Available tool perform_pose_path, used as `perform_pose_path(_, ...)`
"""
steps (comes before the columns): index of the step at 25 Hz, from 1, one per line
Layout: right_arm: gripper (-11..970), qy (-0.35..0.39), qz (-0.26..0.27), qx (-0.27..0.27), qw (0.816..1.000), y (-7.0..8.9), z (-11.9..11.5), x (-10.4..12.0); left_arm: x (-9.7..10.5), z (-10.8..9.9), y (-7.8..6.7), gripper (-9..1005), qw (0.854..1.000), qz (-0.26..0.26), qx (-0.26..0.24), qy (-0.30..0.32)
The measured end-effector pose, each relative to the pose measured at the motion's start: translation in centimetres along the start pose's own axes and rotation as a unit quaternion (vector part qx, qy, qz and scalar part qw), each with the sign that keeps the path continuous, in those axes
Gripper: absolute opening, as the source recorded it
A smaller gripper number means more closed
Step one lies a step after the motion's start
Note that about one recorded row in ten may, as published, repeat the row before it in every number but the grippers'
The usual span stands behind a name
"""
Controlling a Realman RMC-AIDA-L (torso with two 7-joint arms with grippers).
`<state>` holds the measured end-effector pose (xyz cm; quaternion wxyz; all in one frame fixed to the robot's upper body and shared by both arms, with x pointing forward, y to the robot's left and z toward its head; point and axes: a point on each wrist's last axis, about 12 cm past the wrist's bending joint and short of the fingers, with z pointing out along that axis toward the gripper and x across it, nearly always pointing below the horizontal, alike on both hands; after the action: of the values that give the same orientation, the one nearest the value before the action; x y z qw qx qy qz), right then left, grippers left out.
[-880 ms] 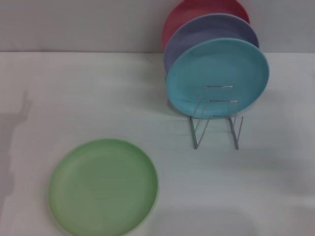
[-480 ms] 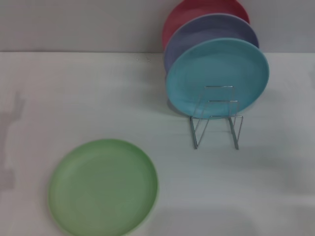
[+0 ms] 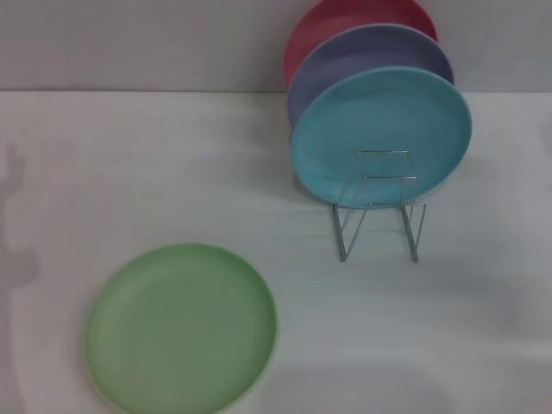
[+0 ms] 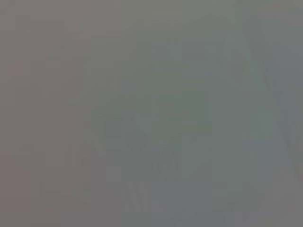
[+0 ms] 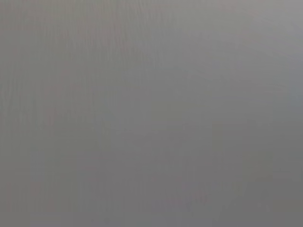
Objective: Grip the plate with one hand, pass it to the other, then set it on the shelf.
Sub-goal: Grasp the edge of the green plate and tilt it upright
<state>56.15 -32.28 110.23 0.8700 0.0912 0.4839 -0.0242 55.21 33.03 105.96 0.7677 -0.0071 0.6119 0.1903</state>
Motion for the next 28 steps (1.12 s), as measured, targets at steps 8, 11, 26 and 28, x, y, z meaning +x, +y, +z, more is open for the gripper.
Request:
perform_pose_path(8, 802, -0.003, 0.000, 0.002, 1.000, -0.1, -0.3, -0.1, 0.0, 3.5, -1.8, 809, 0.989, -0.079, 0.051, 0.110)
perform_pose_path(11, 802, -0.003, 0.000, 0.002, 1.000, -0.1, -0.3, -0.1, -0.8, 4.9, -2.2, 808, 0.977, -0.094, 0.089, 0.169)
perform_pose_path(26, 803, -0.010, 0.002, 0.002, 1.000, -0.1, 0.3, -0.3, -8.2, 5.5, 1.0, 805, 0.863, -0.178, 0.298, 0.367)
perform_pose_path(28, 803, -0.011, 0.001, 0.003, 1.000, -0.1, 0.3, -0.3, -8.5, 5.1, 1.1, 805, 0.848, -0.176, 0.306, 0.395)
